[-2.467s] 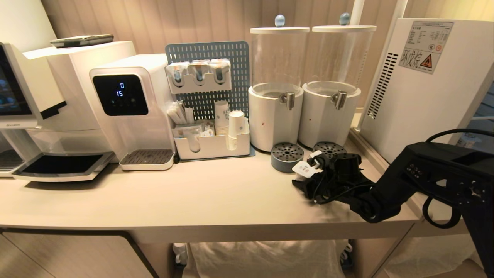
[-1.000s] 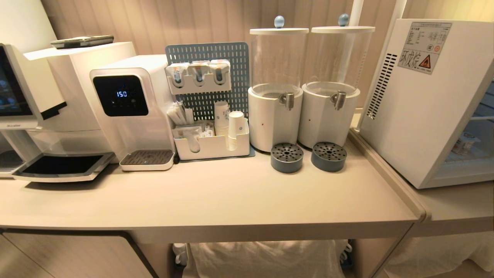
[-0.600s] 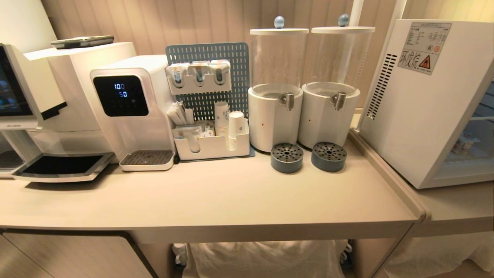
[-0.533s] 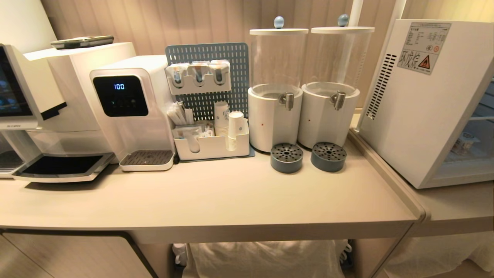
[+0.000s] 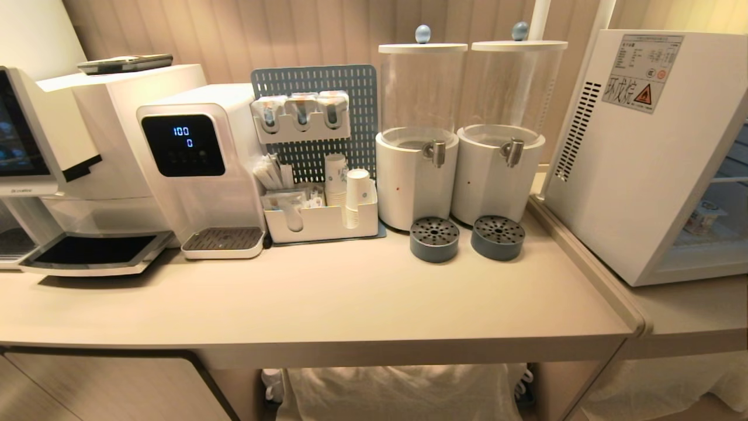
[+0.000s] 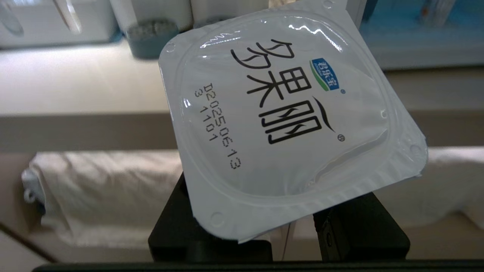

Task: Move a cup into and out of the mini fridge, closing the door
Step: Put the yoghurt in the freezer

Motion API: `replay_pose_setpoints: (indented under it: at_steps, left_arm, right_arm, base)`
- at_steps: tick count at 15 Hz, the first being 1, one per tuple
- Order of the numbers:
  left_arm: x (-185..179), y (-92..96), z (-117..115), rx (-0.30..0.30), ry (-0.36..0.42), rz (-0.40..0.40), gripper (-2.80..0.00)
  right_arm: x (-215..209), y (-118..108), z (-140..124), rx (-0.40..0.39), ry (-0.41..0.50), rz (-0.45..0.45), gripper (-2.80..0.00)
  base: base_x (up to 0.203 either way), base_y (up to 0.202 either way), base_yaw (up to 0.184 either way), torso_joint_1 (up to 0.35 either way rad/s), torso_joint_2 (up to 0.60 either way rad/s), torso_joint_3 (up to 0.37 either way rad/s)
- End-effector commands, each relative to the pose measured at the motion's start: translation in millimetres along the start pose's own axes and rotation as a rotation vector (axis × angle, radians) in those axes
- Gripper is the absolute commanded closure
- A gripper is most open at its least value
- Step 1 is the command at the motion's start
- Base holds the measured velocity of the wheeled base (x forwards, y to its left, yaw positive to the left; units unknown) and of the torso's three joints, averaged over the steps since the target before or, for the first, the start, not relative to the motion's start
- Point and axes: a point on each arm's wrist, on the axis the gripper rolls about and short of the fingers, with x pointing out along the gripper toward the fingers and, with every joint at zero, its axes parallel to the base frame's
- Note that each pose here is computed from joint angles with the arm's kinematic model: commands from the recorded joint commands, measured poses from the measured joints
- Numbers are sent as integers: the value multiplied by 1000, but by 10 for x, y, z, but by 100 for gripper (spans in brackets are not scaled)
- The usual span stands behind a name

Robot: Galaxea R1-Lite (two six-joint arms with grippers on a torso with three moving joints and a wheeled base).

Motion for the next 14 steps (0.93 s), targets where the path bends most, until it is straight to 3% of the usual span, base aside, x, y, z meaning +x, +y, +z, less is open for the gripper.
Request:
replay_pose_setpoints:
  at_steps: [1,6,14]
  left_arm:
    - [1,0,1,0,1,-1,0]
    - [-2,0,-4,7,8,1,0]
    - [-2,0,-2,7,7,1,0]
  right_arm:
    - [-5,1,-26,-1,37,4,0]
    - [-6,1,-24,0,37,4,0]
    - [-6,1,-24,3,37,2,0]
  base:
    - [0,0,0,0,0,0]
    - [1,-12,2,0,0,1]
    - [1,-183,0,3,3,3]
